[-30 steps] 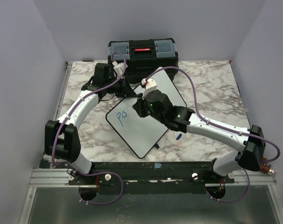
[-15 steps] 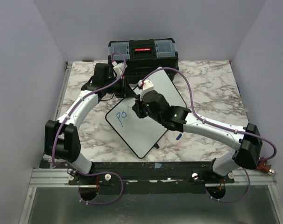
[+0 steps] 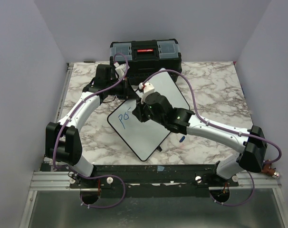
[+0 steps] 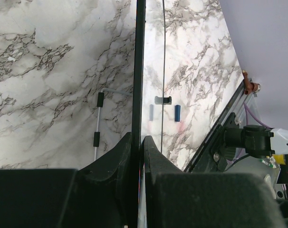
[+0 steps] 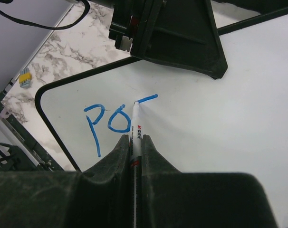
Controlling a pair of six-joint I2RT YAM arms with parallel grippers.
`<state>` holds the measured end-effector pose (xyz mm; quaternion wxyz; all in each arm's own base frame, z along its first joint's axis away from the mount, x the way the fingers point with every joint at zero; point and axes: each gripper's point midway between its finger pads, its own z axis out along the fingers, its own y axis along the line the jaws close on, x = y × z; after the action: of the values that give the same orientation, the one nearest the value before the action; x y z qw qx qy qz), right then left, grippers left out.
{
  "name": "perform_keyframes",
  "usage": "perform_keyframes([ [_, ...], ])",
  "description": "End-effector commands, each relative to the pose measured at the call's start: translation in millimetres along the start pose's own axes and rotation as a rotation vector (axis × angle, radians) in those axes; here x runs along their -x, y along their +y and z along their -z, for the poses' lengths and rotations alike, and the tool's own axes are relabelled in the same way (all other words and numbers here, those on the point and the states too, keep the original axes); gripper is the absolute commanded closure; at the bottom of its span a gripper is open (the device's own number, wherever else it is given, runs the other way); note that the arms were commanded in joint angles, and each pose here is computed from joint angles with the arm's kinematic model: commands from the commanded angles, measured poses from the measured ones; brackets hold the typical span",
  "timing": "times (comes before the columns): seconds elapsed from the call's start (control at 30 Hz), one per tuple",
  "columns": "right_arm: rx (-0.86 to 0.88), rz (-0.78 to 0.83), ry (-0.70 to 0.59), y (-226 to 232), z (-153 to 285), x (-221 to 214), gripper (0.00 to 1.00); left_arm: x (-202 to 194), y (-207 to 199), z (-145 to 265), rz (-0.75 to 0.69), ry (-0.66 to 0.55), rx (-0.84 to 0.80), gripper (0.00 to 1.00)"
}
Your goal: Write a sentence on the whiteboard
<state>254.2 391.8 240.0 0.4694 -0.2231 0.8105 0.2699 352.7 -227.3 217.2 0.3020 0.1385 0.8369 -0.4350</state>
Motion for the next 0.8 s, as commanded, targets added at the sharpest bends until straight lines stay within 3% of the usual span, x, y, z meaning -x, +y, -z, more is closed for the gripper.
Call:
perform_keyframes([
  [0.0, 0.009, 0.016, 0.06, -1.7, 0.3, -21.2, 0.99, 23.5, -5.1, 5.5, -0.1, -0.078, 0.017, 1.0],
  [0.77, -0.135, 0.018, 0.109, -33.4, 8.4, -44.0, 0.99, 29.2, -8.4, 6.9, -0.086, -0.089, 0.017, 1.0],
])
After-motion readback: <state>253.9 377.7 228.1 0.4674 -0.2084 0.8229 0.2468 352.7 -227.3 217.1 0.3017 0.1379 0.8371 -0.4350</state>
